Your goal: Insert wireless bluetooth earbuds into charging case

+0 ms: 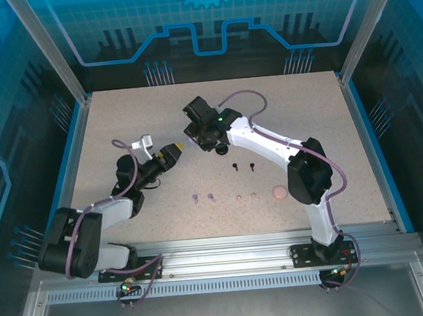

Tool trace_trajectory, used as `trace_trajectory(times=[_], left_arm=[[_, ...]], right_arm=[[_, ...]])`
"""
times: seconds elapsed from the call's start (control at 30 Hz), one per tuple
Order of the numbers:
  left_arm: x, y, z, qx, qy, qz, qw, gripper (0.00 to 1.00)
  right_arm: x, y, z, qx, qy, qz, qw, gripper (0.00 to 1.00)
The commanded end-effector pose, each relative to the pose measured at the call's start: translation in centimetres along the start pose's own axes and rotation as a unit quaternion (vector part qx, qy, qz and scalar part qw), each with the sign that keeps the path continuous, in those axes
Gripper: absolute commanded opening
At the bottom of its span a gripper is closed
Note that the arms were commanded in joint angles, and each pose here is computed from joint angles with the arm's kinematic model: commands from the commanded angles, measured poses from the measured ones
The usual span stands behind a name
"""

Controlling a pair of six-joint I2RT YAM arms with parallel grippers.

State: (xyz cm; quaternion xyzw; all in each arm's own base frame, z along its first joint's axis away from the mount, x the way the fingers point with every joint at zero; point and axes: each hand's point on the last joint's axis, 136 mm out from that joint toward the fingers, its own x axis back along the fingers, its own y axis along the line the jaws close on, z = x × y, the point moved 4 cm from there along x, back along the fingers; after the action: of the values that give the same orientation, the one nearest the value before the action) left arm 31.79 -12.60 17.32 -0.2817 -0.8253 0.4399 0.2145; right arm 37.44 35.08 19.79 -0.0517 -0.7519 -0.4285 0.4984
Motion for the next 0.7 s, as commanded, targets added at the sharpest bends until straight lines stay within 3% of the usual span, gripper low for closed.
trace_trajectory(times=[0.0, 0.67], left_arm=[[-1.0, -2.4, -0.4, -0.034, -0.002, 0.067, 0.997, 0.75], [-4.0, -0.8, -0.2, -0.021, -0.012, 0.082, 0.996, 0.56]], right_arm=[[1.7, 0.9, 0.6, -0.006, -0.002, -0.023, 1.0, 0.41], [1.1, 0.4, 1.8, -0.001, 0.003, -0.019, 1.0, 0.4]])
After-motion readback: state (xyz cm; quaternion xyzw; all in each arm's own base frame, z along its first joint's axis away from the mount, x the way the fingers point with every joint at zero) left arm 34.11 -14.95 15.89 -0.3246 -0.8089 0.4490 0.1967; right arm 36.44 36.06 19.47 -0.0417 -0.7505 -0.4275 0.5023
